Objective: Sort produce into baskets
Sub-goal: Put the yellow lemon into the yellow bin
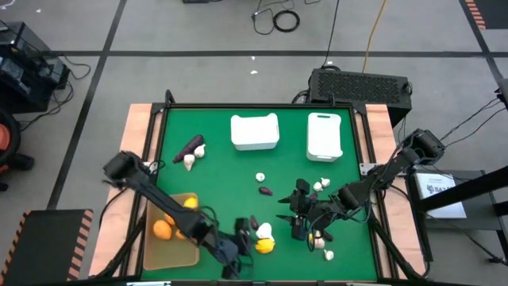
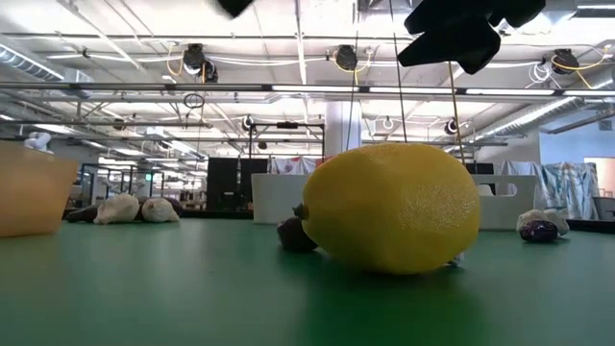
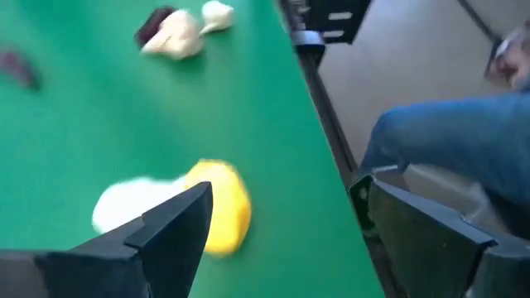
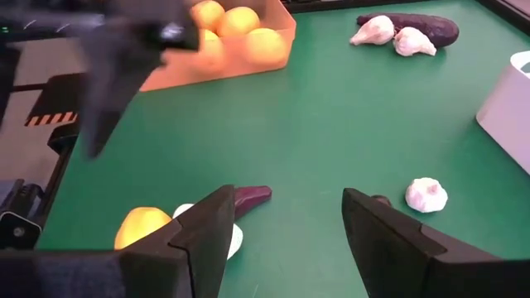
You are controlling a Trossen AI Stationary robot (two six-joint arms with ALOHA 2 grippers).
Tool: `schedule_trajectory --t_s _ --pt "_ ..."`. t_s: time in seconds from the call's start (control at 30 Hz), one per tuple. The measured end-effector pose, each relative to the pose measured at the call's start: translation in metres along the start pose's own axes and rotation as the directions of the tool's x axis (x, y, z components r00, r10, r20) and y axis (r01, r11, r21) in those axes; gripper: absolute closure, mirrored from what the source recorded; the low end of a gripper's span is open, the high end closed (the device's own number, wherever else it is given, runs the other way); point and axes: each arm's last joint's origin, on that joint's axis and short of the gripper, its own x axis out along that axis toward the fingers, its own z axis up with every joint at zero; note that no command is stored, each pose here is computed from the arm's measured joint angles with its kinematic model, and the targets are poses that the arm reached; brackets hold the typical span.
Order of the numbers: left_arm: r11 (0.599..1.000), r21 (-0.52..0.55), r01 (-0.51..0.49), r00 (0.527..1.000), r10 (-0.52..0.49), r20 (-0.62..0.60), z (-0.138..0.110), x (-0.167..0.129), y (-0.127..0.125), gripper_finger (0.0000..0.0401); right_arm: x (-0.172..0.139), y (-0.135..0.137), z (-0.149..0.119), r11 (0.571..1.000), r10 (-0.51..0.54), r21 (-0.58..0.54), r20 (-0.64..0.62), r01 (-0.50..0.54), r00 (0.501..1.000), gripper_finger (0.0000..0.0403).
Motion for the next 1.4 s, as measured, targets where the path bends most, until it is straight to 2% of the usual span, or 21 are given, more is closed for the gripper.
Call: schedule_trajectory --t_s 0.1,0.2,0.3,0.5,0.7,0.97,1.27,1.4 --pt "0.996 0.082 -0.015 1.000 0.016 -0.008 0.009 0.018 -0.006 0.0072 0.000 0.000 0.000 1.000 0.003 0.006 -0.001 -0.003 1.000 0.0188" --pt "0.988 0.128 -0.088 0.996 0.091 -0.020 0.009 0.033 -0.001 0.0072 0.000 0.001 -0.001 1.000 0.004 0.018 -0.004 -0.003 1.000 0.0188" --pt "0.983 0.134 -0.122 0.992 0.127 -0.027 0.003 0.051 0.008 0.0072 0.000 0.001 -0.001 1.000 0.007 0.021 -0.010 -0.007 1.000 0.0188" --pt "0.980 0.154 -0.124 0.989 0.135 -0.067 -0.013 0.077 0.015 0.0072 -0.004 0.006 -0.004 1.000 0.025 0.005 -0.017 -0.025 1.000 0.0188" --pt "0.965 0.185 -0.186 0.976 0.202 -0.075 -0.016 0.078 0.018 0.0072 -0.007 0.010 -0.006 0.999 0.038 -0.004 -0.019 -0.038 0.999 0.0188" --pt "0.959 0.216 -0.186 0.968 0.217 -0.128 -0.023 0.077 0.018 0.0072 -0.006 0.009 -0.006 0.999 0.037 -0.005 -0.020 -0.037 0.999 0.0188" --pt "0.959 0.235 -0.161 0.972 0.195 -0.132 -0.023 0.077 0.017 0.0072 -0.006 0.009 -0.006 0.999 0.031 -0.011 -0.017 -0.032 0.999 0.0188" --pt "0.961 0.240 -0.141 0.970 0.183 -0.162 -0.032 0.086 0.017 0.0072 -0.006 0.009 -0.006 0.999 0.031 -0.011 -0.017 -0.031 0.999 0.0188"
